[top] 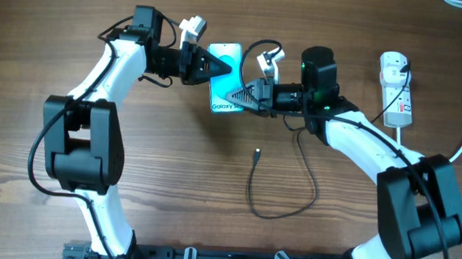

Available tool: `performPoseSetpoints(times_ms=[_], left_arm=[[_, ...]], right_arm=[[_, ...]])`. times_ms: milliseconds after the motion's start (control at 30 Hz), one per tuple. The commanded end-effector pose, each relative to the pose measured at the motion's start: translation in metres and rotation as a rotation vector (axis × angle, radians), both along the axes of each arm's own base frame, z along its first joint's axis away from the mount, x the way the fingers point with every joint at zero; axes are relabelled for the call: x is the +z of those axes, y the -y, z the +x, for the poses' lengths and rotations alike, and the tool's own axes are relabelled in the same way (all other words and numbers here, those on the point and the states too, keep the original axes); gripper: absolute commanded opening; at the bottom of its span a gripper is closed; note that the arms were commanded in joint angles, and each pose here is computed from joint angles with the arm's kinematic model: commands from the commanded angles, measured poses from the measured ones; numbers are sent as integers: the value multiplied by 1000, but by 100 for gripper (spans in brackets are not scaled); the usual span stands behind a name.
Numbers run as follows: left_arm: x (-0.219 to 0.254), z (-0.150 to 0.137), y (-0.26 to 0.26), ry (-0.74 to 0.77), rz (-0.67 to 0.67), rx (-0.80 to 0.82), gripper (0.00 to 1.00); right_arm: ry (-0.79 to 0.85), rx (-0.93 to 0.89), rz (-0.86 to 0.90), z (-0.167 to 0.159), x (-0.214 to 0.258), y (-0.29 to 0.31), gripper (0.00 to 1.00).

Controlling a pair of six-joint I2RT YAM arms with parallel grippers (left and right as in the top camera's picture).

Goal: Plug charger to phone and switch on socket

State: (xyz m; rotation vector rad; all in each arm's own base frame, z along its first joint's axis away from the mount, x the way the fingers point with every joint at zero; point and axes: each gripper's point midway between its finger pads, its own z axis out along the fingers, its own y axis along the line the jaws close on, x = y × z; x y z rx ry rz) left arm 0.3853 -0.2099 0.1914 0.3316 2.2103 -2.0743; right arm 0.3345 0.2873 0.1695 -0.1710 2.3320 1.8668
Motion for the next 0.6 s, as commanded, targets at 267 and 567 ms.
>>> performPoseSetpoints(times_ms=[267,567], left_arm=[[15,-3,4,49,-22,-15,4],[-17,-21,-2,-178,175,10,4]], right_arm=[[33,-51,5,17,-1,17,82],[67,37,76,10,8,44,85]])
